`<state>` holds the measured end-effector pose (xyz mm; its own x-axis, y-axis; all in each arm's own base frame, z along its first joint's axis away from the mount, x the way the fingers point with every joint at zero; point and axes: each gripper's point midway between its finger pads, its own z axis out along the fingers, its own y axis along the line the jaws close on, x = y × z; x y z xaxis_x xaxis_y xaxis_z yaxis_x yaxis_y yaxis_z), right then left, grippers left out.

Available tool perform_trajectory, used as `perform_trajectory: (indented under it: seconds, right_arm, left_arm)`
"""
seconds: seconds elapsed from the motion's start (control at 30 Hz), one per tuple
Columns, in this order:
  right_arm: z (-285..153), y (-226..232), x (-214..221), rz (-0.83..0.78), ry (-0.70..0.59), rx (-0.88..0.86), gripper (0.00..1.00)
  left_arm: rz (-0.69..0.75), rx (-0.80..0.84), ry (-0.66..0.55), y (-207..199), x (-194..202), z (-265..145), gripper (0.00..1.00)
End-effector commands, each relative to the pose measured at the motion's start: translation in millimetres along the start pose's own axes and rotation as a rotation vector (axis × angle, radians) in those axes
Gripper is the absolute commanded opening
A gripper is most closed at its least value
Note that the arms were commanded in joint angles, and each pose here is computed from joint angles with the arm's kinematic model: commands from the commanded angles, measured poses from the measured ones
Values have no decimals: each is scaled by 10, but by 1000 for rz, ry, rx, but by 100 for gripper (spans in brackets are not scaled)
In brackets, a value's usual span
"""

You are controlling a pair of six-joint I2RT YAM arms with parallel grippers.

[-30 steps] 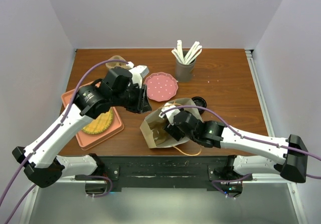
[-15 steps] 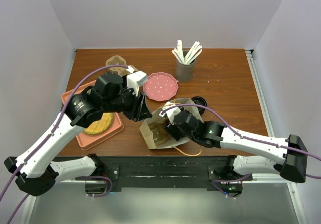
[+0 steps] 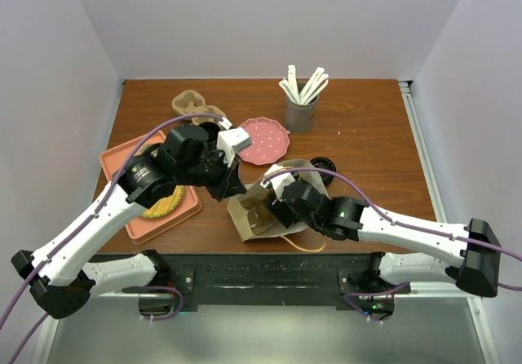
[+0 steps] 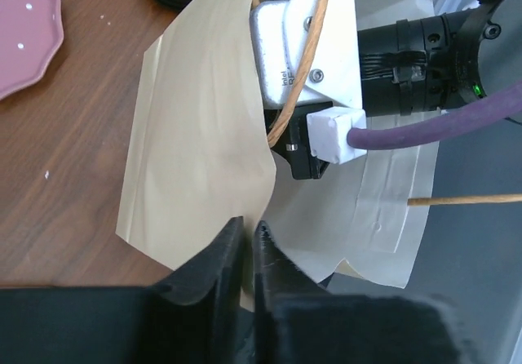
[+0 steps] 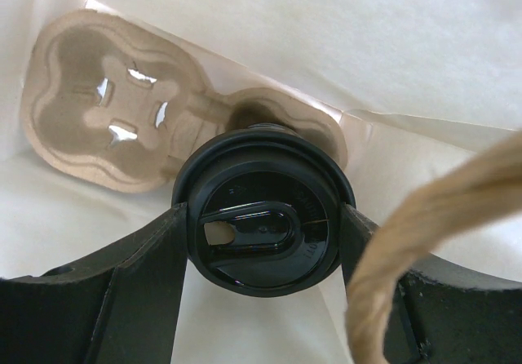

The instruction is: Pack the takeout coffee

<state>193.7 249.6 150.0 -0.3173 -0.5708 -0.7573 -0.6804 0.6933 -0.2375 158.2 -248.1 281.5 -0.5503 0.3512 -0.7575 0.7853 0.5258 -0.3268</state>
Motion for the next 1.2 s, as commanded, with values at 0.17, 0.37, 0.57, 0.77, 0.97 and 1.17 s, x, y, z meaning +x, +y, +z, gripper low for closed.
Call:
perform_trajectory:
  seconds: [0.17, 0.37, 0.57, 0.77, 0.97, 1.17]
  right_arm:
    - [-74, 33, -179, 153, -153, -31, 48]
    - [-116, 201, -377, 155, -242, -138, 48]
    - [-58, 308, -434, 127, -250, -183, 48]
    - [-129, 295, -589, 50, -267, -200, 48]
    - [-139, 323, -611, 2, -236, -220, 48]
    - [-91, 322, -669, 24, -235, -202, 47]
  left_arm:
    - [273, 53, -145, -91, -225, -121, 0]
    - [458, -9, -156, 2, -301, -240, 0]
    - [606, 36, -163, -29, -202, -166, 0]
    - [749, -103, -186, 221, -344, -168, 0]
    - [547, -310, -218, 534, -604, -134, 19]
    - [250, -390, -244, 511, -712, -413, 52]
